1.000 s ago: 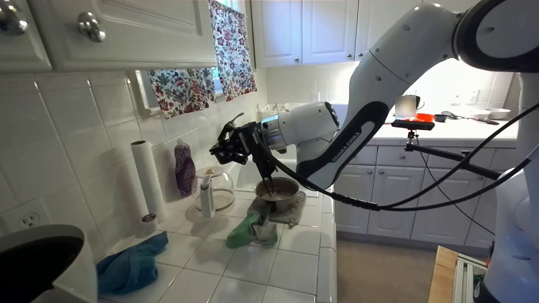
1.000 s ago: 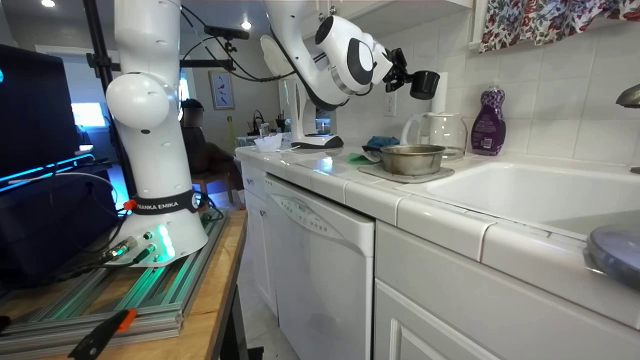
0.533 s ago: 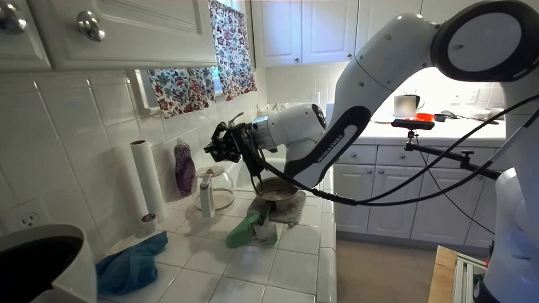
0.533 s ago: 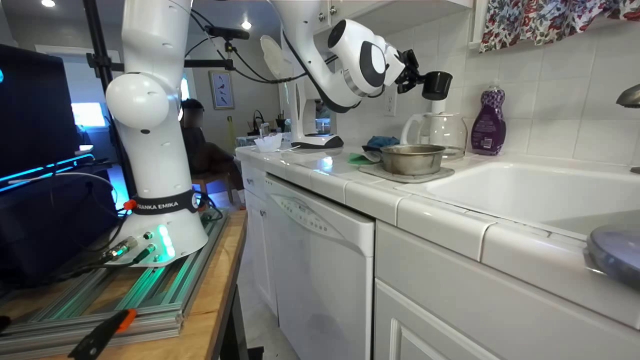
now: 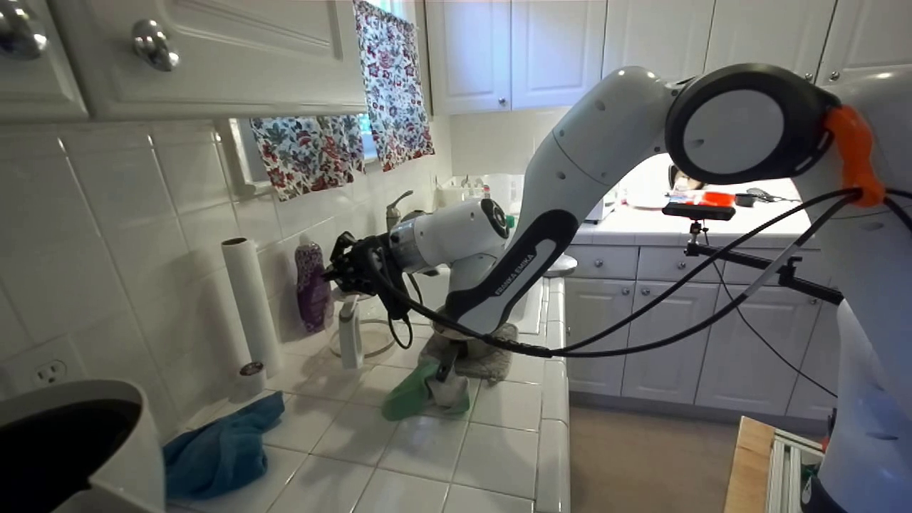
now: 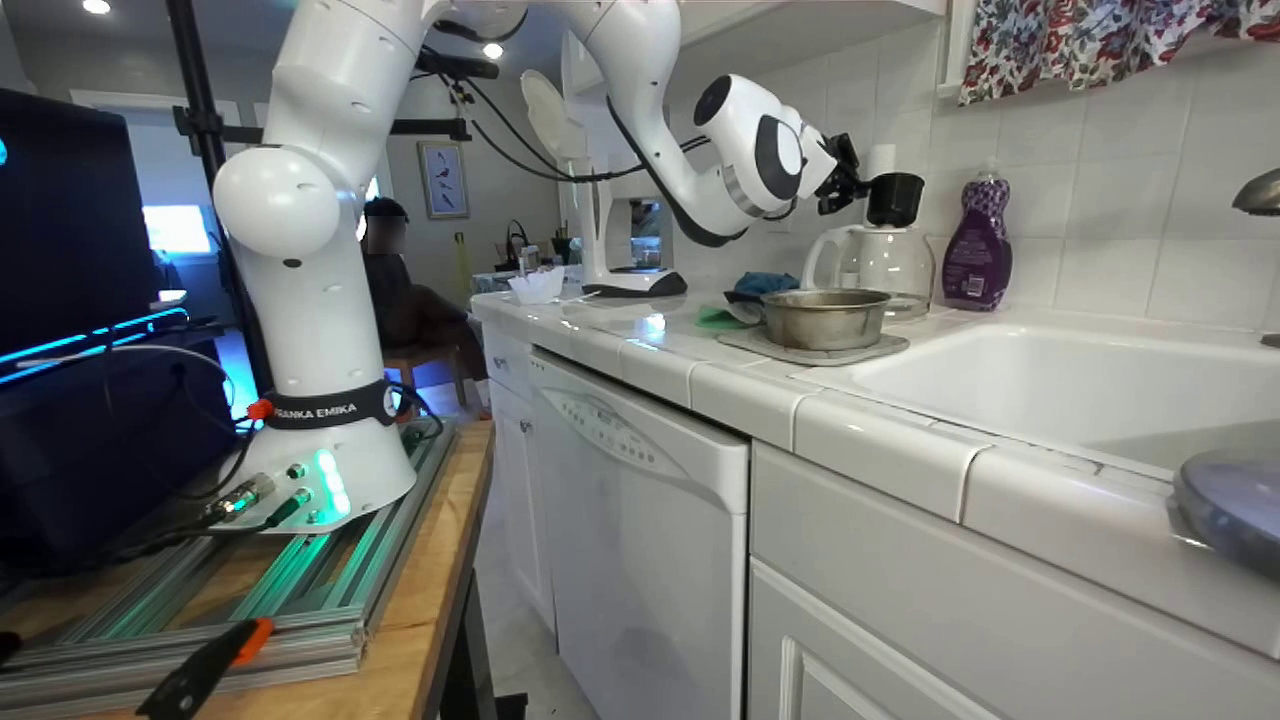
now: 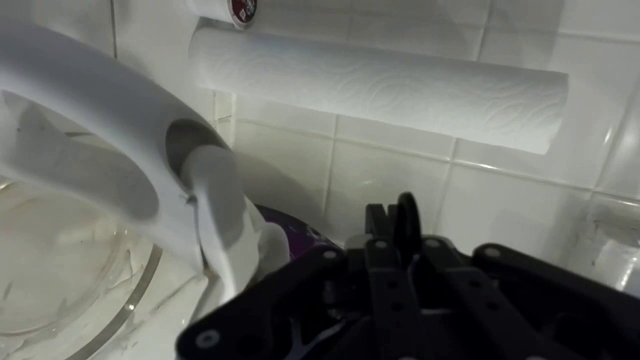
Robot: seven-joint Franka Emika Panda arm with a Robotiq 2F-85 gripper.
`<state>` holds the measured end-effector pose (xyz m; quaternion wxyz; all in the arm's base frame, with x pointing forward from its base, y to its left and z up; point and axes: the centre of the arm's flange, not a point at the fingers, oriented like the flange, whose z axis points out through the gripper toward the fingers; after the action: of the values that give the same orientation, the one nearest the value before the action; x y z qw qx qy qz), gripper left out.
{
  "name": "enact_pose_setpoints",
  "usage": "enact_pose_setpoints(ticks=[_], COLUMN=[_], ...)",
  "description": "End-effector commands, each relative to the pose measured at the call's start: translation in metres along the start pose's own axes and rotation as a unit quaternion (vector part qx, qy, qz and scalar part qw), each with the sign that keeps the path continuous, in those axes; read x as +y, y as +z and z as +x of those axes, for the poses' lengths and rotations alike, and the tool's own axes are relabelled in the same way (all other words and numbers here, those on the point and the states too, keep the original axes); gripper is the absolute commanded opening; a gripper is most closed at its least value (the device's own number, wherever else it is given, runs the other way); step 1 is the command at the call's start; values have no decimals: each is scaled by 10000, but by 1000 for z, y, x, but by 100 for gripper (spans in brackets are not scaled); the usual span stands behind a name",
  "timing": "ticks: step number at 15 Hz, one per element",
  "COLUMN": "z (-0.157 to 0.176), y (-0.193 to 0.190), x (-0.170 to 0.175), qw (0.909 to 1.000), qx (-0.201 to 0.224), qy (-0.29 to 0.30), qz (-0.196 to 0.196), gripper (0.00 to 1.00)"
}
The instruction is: Put the black pot on the coffee pot
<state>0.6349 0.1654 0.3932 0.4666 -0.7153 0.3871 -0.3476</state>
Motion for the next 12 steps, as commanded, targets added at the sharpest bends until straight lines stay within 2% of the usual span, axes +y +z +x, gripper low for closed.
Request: enact_pose_setpoints(ticks=[1,4,9,12], z=[-8,-10,-9,-2], y=[26,23,0,-29], x=[-4,-8,-25,-31], qw=[9999,9997,9972,9934], qx=[-21,21,334,650], qy=[-135,-219,-550,-940], qz=[42,132,379,35], gripper=[1,1,1,1])
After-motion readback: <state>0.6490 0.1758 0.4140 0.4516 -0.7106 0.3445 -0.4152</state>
